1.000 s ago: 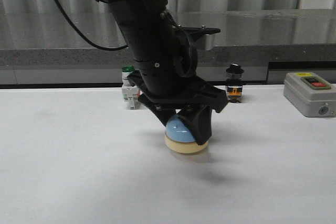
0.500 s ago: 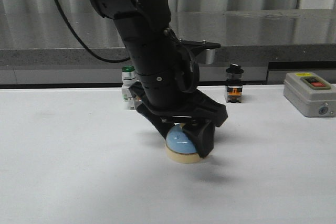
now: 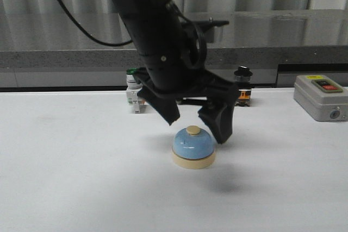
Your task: Place and press bell with both arms
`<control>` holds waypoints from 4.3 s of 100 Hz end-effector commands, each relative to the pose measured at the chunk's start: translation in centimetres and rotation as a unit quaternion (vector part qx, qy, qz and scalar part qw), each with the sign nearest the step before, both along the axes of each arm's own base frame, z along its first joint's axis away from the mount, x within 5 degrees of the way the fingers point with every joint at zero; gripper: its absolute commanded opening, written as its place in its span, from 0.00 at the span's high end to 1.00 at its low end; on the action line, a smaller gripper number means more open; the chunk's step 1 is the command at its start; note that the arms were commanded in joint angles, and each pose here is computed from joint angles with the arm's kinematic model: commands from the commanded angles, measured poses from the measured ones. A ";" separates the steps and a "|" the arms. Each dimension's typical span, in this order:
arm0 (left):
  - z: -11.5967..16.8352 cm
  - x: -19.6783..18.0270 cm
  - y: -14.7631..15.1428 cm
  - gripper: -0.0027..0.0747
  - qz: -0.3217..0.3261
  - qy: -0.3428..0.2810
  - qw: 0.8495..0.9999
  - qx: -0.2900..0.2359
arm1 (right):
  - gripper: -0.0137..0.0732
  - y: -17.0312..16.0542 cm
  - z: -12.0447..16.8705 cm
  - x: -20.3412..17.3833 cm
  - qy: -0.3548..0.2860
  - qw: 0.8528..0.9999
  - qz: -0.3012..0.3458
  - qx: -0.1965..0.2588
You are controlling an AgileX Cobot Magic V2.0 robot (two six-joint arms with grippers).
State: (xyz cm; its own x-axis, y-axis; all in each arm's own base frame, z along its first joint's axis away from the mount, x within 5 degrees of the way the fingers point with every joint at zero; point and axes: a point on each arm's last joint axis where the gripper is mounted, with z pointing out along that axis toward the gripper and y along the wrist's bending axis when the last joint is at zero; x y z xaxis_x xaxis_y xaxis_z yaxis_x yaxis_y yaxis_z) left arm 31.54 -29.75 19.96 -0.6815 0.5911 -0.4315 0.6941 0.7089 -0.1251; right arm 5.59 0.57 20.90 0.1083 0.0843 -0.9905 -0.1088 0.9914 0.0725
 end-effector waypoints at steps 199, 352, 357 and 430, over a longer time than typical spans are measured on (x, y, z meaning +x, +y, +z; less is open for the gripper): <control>11.9 -25.0 27.9 0.31 0.292 -0.397 0.848 -0.196 | 0.91 0.0 1.2 -0.3 -0.052 0.999 -0.004 -0.005; 8.0 -24.0 28.9 0.99 0.321 -0.473 0.800 -0.185 | 0.91 0.0 1.2 -0.3 -0.052 0.999 -0.004 -0.005; 7.3 -24.2 28.9 0.99 0.318 -0.484 0.792 -0.193 | 0.91 0.0 1.2 -0.3 -0.052 0.999 -0.004 -0.005; 0.1 -26.1 29.1 0.99 0.319 -0.508 0.766 -0.230 | 0.91 0.0 1.2 -0.3 -0.052 0.999 -0.004 -0.005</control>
